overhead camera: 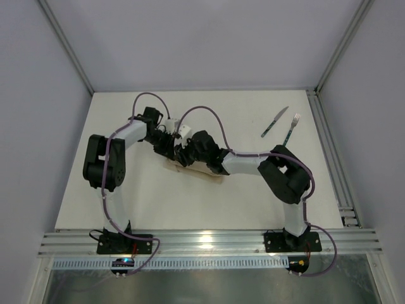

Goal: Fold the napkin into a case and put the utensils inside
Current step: Stuff the top corner of the smaller-rectangle-folded napkin into the folded napkin.

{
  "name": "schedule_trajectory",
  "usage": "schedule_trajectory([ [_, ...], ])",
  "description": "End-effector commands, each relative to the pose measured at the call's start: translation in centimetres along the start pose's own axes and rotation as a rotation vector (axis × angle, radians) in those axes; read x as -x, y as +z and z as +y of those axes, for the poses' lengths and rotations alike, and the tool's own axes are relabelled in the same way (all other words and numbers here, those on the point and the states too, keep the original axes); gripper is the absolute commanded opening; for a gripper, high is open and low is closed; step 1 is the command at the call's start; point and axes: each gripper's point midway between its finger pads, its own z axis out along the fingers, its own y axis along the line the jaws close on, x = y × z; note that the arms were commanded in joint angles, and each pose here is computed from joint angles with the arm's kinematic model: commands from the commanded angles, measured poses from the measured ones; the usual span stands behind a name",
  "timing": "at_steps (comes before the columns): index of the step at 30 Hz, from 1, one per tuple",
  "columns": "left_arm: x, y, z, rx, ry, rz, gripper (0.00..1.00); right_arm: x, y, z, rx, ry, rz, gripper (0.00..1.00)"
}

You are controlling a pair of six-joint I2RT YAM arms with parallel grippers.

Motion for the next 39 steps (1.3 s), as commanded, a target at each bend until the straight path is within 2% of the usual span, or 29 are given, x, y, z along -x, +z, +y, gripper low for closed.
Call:
schedule_trajectory([
  [1,1.5,-1.8,-1.0,-0.017,0.017,-0.059,0.08,2.2,1.3,1.6,0.079,-0.016,-0.106,0.44],
  [7,1.8,-1.6,-1.0,-0.017,0.005,-0.067,0.08,1.2,2.3,2.2,0.076,-0.025,-0.098,0.44],
  [15,1.9,-1.5,-1.0,-0.02,-0.004,-0.07,0.08,-1.9,3.9,1.4,0.025,-0.017,-0.009,0.45],
  [22,2.0,-1.5,-1.3,-0.033,-0.016,-0.07,0.08,-2.0,4.8,0.9,-0.013,0.001,-0.001,0.44],
  [25,1.9,-1.5,-1.2,-0.032,-0.018,-0.067,0.08,-2.0,4.9,0.8,-0.024,0.02,0.0,0.38],
  [28,1.8,-1.3,-1.0,-0.026,-0.02,-0.063,0.1,-2.0,4.7,0.9,-0.026,0.044,-0.002,0.22],
  [30,1.9,-1.4,-1.0,-0.027,-0.021,-0.065,0.16,-1.9,4.6,0.7,-0.025,0.055,-0.004,0.1],
  [32,2.3,-1.7,-1.1,-0.021,-0.016,-0.075,0.22,-1.9,4.4,0.5,-0.02,0.09,-0.003,0.05],
  [33,2.6,-2.0,-1.2,-0.014,-0.006,-0.085,0.27,-1.9,4.3,0.2,-0.019,0.108,-0.005,0.04],
  [39,4.6,-4.6,-1.6,0.039,0.045,-0.154,0.38,-2.7,3.9,-1.4,0.012,0.311,-0.027,0.04],
])
